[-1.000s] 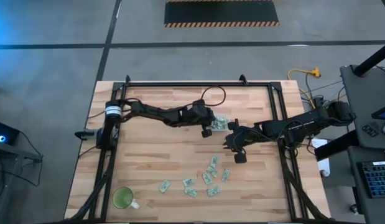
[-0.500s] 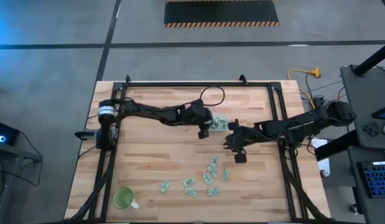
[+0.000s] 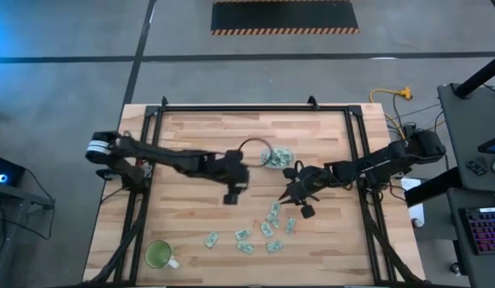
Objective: Pick and place Stevia / Truvia into bins
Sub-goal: Put the stevia packet into the transparent bin
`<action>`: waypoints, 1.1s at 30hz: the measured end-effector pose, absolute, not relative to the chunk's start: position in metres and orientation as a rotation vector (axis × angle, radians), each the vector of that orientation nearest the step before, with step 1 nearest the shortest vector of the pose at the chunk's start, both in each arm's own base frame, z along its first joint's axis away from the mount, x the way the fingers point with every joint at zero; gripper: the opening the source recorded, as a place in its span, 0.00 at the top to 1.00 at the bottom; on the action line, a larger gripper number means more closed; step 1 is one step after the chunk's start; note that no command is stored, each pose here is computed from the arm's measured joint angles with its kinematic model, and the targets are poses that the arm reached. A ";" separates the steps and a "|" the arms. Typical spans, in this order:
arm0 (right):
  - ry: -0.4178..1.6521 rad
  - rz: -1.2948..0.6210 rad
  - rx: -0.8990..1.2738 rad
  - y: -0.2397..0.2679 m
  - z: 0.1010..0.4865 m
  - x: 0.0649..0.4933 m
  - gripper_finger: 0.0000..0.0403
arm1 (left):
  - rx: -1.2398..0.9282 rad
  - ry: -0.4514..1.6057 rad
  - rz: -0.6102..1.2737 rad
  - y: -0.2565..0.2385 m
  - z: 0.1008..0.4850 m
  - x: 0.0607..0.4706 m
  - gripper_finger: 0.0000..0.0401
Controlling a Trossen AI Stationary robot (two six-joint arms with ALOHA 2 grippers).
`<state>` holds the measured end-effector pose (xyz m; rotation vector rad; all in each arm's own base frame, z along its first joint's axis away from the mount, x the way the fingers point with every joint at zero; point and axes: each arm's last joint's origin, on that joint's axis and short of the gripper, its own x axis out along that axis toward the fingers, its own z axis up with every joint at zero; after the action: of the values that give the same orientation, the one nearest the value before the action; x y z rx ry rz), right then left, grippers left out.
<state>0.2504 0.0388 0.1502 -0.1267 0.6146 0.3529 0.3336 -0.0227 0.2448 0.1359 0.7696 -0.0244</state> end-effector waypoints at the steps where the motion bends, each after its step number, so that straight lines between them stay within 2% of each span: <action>1: 0.633 0.357 -0.134 0.039 0.147 0.252 0.86 | 0.126 0.776 -0.036 -0.029 0.242 0.328 0.56; 5: 0.663 0.364 -0.147 0.041 0.139 0.266 0.83 | 0.083 0.779 -0.071 -0.049 0.235 0.303 0.56; 11: 0.734 0.368 -0.148 0.043 0.122 0.285 0.71 | 0.046 0.760 -0.036 -0.060 0.222 0.276 0.56; 21: 0.842 0.362 -0.127 0.045 0.124 0.294 0.54 | 0.012 0.764 -0.017 -0.061 0.209 0.261 0.56; 33: 0.955 0.250 -0.084 0.042 0.113 0.290 0.53 | 0.012 0.747 -0.023 -0.062 0.204 0.262 0.56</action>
<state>0.2903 0.0416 0.1131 -0.0839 0.9552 0.2496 0.2621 -0.0619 0.2037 0.0124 0.7465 -0.0227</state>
